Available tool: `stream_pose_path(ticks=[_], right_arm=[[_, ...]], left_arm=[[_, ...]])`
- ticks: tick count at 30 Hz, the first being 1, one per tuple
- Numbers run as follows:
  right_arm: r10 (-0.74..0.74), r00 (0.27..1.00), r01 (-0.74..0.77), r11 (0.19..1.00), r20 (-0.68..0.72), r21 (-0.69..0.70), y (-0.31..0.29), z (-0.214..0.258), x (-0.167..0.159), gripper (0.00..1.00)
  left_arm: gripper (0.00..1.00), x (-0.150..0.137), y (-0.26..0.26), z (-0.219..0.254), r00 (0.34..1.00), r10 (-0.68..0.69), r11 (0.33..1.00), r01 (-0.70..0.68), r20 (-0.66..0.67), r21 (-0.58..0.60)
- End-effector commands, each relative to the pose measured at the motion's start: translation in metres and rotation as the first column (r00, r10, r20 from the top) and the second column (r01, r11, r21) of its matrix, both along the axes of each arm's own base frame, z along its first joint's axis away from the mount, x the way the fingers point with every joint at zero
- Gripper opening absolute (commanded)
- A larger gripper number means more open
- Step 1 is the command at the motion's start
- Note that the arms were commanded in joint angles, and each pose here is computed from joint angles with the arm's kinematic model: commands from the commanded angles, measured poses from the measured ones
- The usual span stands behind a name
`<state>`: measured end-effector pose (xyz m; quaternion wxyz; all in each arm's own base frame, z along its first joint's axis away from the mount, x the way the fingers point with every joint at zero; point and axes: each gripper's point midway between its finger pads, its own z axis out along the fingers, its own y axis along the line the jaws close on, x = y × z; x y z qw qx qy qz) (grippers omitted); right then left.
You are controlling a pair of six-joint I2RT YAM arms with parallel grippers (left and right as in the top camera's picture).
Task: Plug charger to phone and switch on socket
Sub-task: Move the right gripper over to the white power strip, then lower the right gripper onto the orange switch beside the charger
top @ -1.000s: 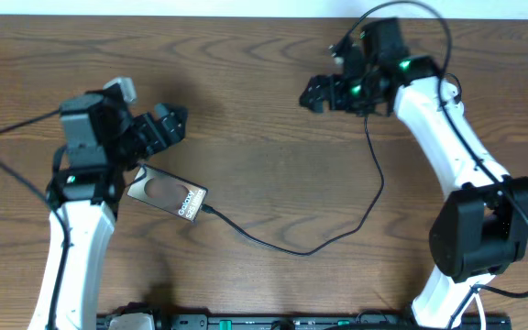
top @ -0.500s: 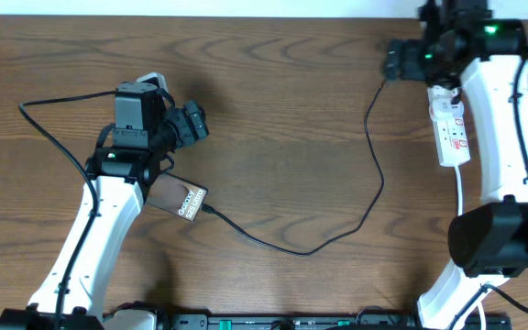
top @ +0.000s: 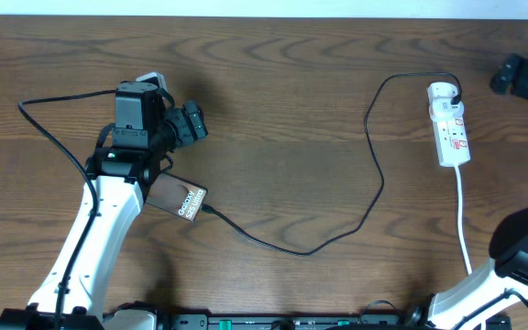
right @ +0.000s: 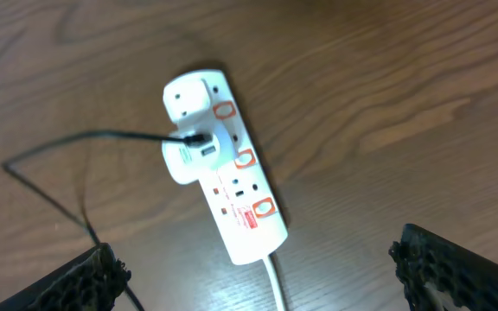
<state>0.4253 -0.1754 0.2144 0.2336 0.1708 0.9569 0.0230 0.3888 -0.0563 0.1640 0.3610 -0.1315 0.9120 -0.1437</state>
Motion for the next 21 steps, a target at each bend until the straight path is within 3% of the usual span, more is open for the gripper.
stream_pose_path(ticks=[1,6,21], right_arm=[[0.204,0.976,-0.212,0.967,0.070,0.139,0.021,-0.015,-0.003,0.99],[0.336,0.934,-0.354,0.916,0.124,0.189,0.040,-0.048,-0.004,0.99],[0.244,0.962,-0.265,0.943,0.123,0.199,0.035,-0.120,0.009,0.99]], left_arm=[[0.92,0.006,0.001,0.011,1.000,-0.005,1.000,0.004,0.030,0.019],[0.92,0.006,0.001,0.011,1.000,-0.005,1.000,0.004,0.030,0.019],[0.92,0.006,0.001,0.010,1.000,-0.005,1.000,0.005,0.028,0.019]])
